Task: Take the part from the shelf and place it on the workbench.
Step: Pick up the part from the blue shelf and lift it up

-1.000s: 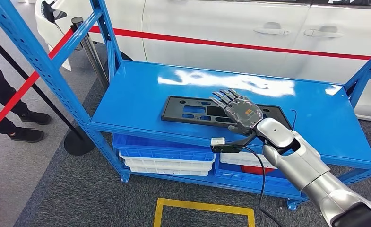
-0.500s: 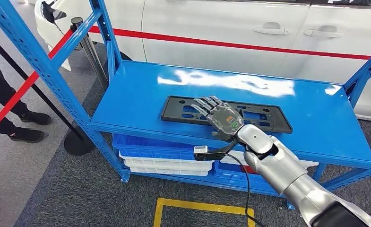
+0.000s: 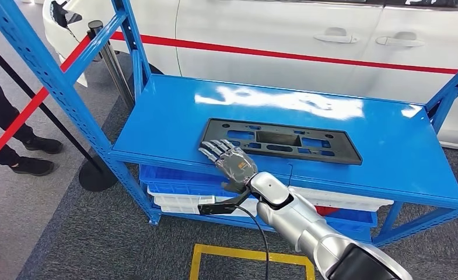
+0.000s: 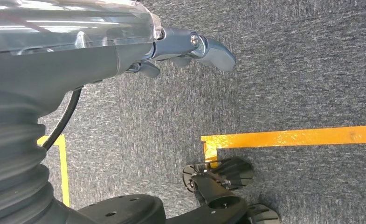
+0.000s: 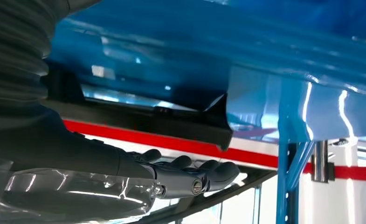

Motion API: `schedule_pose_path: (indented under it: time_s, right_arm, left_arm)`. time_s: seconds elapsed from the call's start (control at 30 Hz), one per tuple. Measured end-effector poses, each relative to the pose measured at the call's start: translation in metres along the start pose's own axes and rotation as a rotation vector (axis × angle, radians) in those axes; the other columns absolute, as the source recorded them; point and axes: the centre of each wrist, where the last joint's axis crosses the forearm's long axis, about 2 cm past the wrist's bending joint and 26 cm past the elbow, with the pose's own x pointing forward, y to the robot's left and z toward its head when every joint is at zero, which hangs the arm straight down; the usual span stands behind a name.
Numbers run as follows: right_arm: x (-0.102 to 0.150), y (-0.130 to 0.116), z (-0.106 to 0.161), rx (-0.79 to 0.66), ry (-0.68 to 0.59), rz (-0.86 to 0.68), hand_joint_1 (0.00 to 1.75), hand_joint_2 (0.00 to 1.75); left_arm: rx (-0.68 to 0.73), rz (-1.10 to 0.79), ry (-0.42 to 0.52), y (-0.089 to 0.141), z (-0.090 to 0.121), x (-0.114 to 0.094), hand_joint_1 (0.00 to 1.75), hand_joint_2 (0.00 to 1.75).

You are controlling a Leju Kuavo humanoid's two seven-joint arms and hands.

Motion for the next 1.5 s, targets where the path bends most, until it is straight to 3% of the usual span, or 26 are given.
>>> schedule_pose_path:
  time_s: [0.13,0.4,0.67,1.5]
  right_arm:
    - [0.006,-0.005,-0.015,0.009,-0.019,0.024,0.0,1.75]
    - [0.0,-0.048,-0.058,-0.012,-0.053,0.133,0.0,1.75]
    - [-0.011,-0.068,-0.072,-0.004,-0.037,0.209,0.0,1.75]
    - [-0.014,-0.043,-0.06,0.072,0.036,0.193,0.0,1.75]
  left_arm:
    - [0.001,0.004,0.001,0.0,0.0,-0.001,0.0,1.75]
    - [0.005,0.003,-0.004,-0.001,0.001,-0.002,0.0,1.75]
    - [-0.017,-0.035,-0.002,-0.002,0.0,0.004,0.0,1.75]
    - [-0.041,-0.042,-0.018,-0.006,-0.001,0.011,0.0,1.75]
